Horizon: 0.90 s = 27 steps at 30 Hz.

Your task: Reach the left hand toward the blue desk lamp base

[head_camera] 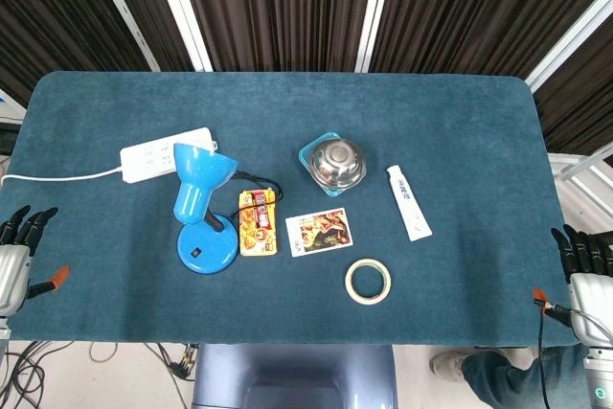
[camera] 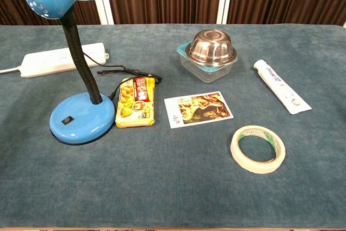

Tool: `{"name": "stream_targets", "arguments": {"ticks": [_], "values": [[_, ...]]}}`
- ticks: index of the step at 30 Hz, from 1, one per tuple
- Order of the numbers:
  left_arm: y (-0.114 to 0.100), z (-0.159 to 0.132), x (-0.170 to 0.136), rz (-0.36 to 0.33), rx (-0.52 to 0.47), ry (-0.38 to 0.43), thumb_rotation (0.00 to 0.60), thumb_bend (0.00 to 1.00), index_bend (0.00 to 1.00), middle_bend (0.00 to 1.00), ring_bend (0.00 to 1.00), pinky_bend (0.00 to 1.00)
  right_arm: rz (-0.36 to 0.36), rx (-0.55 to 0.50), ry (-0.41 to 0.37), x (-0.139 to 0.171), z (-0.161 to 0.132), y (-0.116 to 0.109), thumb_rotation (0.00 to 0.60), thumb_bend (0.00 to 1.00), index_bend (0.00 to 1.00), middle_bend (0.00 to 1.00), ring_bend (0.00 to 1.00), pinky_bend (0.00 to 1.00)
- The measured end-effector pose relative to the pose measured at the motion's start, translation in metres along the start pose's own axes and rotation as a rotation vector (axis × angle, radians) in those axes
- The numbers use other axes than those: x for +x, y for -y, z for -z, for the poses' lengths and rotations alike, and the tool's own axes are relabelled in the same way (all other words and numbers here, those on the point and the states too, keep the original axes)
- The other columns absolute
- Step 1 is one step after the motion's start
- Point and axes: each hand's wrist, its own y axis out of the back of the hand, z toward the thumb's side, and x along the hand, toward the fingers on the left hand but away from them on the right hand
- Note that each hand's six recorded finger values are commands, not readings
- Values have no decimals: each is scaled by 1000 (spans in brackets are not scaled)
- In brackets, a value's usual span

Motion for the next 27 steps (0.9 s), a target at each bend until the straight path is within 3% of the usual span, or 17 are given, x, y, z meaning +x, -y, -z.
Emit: {"name": "stream_targets", "arguments": {"ticks": [17, 21, 23, 27], "values": [[1, -2, 1, 4, -7, 4, 600, 214, 79, 182, 55, 164, -2, 2, -1, 0, 0, 0, 600, 286, 0, 60, 36, 0], [1, -1, 1, 0, -9, 0, 600, 222, 81, 297, 98, 176, -1, 2, 0, 0, 0, 0, 600, 286, 0, 60, 36, 0], [2, -2, 1, 6, -7, 2, 600, 255, 93, 429, 209, 256, -3, 2, 2, 0, 1, 0, 600, 286, 0, 60, 36, 0], [2, -6, 2, 4, 0, 23, 600, 408, 121, 628, 452, 559, -6, 2, 6, 0, 1, 1, 600, 286, 0, 60, 36, 0]]}}
